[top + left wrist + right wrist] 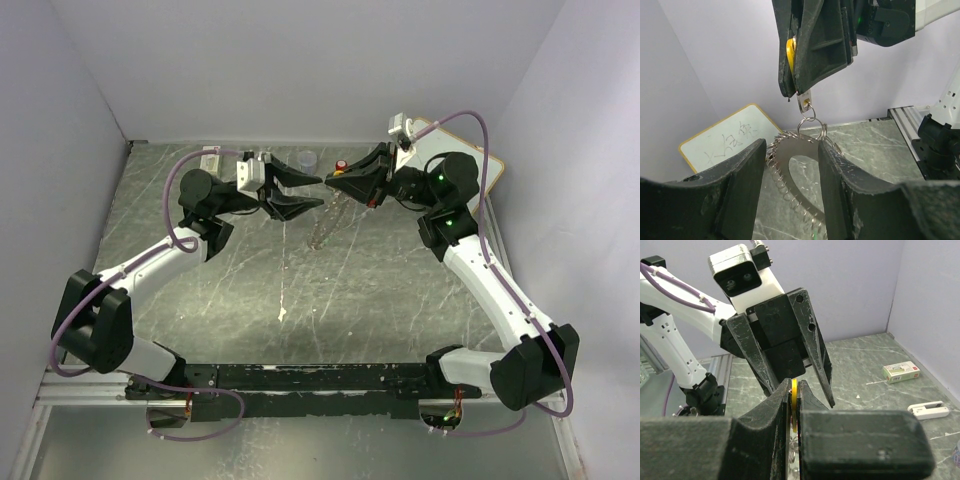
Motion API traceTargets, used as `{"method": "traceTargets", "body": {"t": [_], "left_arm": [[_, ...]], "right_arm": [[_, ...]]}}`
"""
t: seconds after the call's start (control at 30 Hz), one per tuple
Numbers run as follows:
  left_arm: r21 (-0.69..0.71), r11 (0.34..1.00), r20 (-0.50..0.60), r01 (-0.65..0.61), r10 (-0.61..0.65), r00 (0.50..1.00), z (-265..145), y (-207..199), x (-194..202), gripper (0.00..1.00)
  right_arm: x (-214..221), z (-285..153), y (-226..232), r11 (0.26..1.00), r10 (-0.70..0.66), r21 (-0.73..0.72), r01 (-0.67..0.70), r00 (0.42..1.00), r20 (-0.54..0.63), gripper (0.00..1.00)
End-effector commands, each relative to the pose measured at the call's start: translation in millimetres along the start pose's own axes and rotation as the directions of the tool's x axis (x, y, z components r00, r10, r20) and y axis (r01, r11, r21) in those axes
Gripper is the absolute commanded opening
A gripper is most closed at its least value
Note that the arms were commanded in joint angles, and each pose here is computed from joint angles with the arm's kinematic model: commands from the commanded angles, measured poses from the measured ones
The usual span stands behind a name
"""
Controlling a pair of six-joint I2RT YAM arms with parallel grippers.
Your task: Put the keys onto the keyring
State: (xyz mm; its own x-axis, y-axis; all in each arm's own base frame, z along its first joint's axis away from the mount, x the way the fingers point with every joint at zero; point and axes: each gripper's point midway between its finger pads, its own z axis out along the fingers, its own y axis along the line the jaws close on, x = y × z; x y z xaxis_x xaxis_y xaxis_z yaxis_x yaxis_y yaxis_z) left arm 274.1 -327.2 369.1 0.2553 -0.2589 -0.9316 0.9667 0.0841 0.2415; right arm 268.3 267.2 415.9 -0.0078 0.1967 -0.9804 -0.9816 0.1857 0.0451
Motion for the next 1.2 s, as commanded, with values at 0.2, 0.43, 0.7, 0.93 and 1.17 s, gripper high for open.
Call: {"method": "traceTargets", "body": {"t": [0.2, 0.43, 0.7, 0.93, 1.17], "left_arm": [[0.023, 0.999, 0.079, -0.046, 0.044, 0.996, 8, 7, -22, 0.53], [0.075, 0.997, 0.083, -0.001, -0.005, 0.997, 12, 3, -14, 0.51], [0.114, 0.993, 0.086, 0.029, -0.039, 0.996, 20, -5, -5, 0.50], [0.156, 0.987, 0.095, 0.036, -0.051, 0.994, 29, -16, -3, 0.51], [0.178, 0.983, 0.093, 0.038, -0.055, 0.994, 32, -22, -2, 0.39]], "right_arm": [[-18, 2, 5, 0.998, -0.048, -0.032, 0.049, 0.998, 0.040, 0.00], [-17, 3, 6, 0.998, -0.041, -0.045, 0.043, 0.998, 0.042, 0.00], [-15, 4, 5, 0.998, -0.033, -0.056, 0.035, 0.999, 0.043, 0.00], [-12, 5, 3, 0.998, -0.024, -0.055, 0.027, 0.999, 0.038, 0.00], [-12, 5, 4, 0.998, -0.028, -0.056, 0.031, 0.999, 0.037, 0.00]]}}
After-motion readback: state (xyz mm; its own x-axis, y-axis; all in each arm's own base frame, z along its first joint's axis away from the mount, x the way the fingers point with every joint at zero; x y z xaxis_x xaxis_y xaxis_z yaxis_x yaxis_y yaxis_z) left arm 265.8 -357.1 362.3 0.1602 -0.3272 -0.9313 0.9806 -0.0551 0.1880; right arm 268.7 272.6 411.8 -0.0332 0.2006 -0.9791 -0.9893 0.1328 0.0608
